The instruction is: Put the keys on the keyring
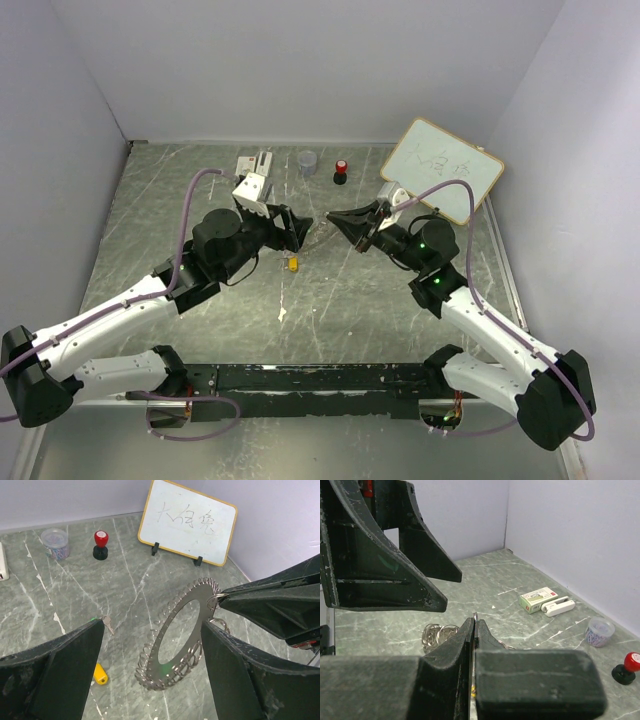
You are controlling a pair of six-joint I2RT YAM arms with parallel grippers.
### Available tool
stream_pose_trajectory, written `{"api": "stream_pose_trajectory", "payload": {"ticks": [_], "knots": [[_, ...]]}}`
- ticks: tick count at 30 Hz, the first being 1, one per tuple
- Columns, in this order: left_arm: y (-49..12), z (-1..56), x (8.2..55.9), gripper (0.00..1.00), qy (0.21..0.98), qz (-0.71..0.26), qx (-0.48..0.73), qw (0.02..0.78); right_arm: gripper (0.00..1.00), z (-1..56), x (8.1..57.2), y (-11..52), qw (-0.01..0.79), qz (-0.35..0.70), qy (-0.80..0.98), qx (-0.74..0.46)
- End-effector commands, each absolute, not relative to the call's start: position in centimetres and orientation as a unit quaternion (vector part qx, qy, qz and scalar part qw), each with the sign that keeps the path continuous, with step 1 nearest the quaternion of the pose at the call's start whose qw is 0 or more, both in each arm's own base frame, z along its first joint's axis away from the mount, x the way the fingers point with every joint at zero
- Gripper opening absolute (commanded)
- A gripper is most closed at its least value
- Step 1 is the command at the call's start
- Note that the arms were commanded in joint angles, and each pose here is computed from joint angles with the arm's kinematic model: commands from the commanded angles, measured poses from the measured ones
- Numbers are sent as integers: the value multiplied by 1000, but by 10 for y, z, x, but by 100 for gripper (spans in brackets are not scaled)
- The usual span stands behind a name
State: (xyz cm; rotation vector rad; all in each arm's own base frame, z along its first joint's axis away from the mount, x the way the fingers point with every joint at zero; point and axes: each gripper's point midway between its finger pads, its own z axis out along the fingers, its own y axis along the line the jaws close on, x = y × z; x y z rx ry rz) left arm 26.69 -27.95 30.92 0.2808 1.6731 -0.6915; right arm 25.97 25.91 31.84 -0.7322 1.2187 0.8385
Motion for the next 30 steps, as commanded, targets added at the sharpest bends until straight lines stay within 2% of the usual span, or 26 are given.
{"api": "stream_pose_trajectory", "payload": {"ticks": [1,30], "knots": [[-283,322,267,89,708,-308,126,623,0,332,264,254,693,366,537,-312],[-290,298,250,89,715,-328,172,593,0,332,259,247,698,356,540,-307]]}}
